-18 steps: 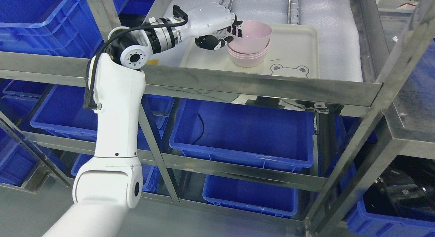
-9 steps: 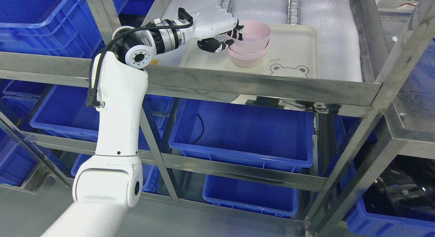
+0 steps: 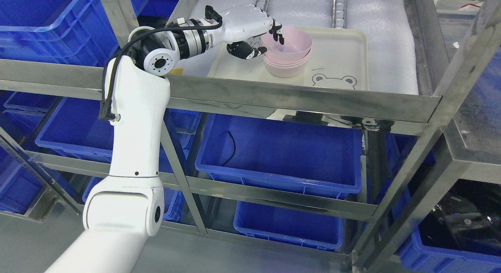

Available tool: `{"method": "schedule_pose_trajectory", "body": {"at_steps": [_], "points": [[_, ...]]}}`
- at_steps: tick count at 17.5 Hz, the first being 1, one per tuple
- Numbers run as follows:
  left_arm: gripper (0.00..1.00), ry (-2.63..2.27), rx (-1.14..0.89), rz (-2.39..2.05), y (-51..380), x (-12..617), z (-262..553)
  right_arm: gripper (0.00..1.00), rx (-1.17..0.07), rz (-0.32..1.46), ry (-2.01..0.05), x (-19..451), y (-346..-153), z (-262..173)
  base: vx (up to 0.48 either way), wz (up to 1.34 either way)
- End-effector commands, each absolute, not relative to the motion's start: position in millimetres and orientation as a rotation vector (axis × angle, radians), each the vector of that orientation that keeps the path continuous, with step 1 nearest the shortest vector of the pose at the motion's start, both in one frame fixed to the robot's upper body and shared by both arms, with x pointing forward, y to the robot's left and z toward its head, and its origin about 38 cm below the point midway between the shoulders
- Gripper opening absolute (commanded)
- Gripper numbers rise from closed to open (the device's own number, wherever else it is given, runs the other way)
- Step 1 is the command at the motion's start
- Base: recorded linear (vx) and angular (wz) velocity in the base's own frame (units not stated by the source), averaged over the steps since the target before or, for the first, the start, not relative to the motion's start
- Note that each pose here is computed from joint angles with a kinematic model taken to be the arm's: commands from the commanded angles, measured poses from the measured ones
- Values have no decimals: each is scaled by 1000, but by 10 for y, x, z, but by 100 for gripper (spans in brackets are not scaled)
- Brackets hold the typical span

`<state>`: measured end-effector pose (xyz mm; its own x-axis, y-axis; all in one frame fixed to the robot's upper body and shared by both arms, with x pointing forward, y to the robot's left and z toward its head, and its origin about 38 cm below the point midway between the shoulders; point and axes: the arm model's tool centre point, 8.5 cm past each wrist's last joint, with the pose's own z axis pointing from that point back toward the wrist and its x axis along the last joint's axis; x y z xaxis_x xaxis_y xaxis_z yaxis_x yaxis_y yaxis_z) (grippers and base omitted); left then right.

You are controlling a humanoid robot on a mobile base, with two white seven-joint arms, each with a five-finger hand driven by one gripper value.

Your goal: Stack pink IKEA bowl on shelf middle layer

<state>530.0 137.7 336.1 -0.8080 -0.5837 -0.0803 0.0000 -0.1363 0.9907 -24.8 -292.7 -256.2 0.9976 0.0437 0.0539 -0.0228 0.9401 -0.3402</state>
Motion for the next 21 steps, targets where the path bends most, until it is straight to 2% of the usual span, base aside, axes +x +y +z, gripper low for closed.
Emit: {"method": "schedule_pose_trajectory", "body": {"at_steps": [1, 3, 8, 10, 12, 15, 17, 21], "points": [[66, -1745, 631, -2003, 1408, 5300, 3329, 100, -363, 38, -78, -188, -3038, -2552, 0, 0], [74, -1908, 519, -1928, 1353, 5226, 3439, 100, -363, 38, -78, -188, -3038, -2552, 0, 0], [78, -2388, 140, -1589, 1320, 4984, 3826, 100, -363, 38, -78, -188, -3038, -2552, 0, 0], [79, -2565, -83, -1469, 1135, 4738, 3854, 100, -363, 40, -78, -187, -3038, -2552, 0, 0], [79, -2571, -352, -1467, 750, 4397, 3542, 100, -363, 40, -78, -187, -3038, -2552, 0, 0], [79, -2451, -631, -1611, 216, 3815, 2826, 100, -363, 40, -78, -187, -3038, -2552, 0, 0], [79, -2364, -727, -1645, 84, 3546, 2381, 100, -363, 40, -78, -187, -3038, -2552, 0, 0], [79, -2179, -754, -1592, 123, 3187, 1590, 100, -363, 38, -78, -188, -3038, -2552, 0, 0]]}}
